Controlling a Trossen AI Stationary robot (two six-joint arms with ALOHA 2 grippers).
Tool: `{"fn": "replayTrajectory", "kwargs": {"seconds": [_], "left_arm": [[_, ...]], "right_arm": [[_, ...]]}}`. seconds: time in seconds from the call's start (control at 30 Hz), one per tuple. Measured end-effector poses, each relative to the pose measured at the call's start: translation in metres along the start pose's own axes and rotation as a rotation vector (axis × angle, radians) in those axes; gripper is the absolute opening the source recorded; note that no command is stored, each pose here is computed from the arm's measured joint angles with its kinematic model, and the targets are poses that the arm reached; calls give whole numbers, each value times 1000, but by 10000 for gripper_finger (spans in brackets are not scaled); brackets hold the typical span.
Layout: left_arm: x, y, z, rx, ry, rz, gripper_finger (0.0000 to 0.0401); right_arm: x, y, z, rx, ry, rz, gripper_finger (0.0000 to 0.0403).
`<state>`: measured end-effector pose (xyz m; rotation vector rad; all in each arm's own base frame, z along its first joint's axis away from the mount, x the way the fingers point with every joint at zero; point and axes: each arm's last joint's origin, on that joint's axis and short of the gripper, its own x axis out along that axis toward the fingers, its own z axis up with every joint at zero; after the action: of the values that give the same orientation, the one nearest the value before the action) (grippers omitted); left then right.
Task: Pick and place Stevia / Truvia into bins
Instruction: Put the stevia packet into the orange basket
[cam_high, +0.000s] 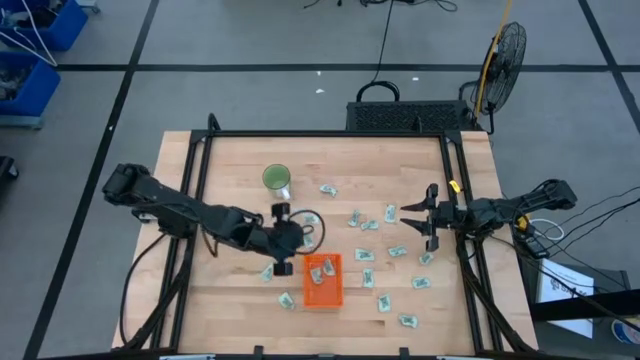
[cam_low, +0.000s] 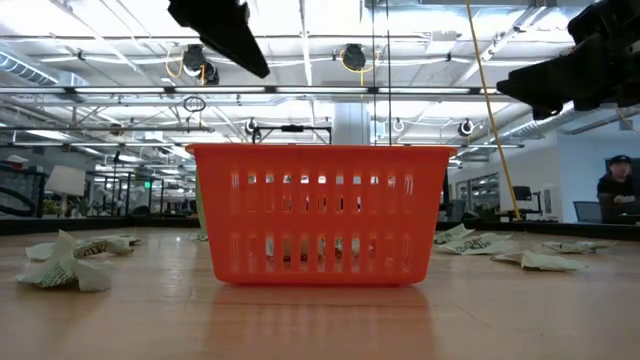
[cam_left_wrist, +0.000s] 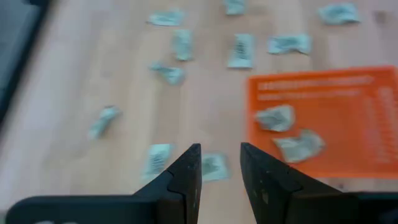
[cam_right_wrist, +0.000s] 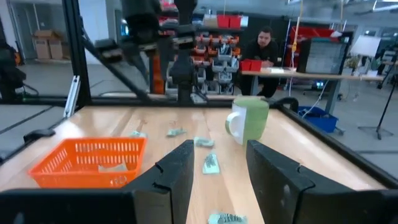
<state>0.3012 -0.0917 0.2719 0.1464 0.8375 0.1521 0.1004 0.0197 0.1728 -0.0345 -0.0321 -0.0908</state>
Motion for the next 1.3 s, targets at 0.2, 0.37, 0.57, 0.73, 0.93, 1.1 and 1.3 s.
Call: {"fn": "replayTrajectory", "kwargs": {"seconds": [0.2, 0.37, 0.57, 0.73, 0.93, 1.1, 1.3], "left_arm": [[-3, 6, -1, -9, -5, 74, 118], [-1, 9, 1, 70, -14, 105, 118], [1, 22, 4, 68, -36, 280, 118], [4, 32, 6, 58, -30, 330, 118], [6, 37, 7, 38, -30, 334, 118], [6, 37, 7, 41, -30, 334, 118], [6, 37, 7, 41, -30, 334, 118]], "right_arm": [[0, 0, 8, 6, -76, -4, 141], [2, 2, 3, -255, -7, 33, 141], [11, 4, 65, -317, -59, 57, 141], [35, 17, 73, -200, 262, 217, 141], [48, 29, 28, -60, 961, 271, 141], [52, 42, 15, 181, 1180, 354, 141], [33, 46, 5, 213, 1428, 232, 141]]}}
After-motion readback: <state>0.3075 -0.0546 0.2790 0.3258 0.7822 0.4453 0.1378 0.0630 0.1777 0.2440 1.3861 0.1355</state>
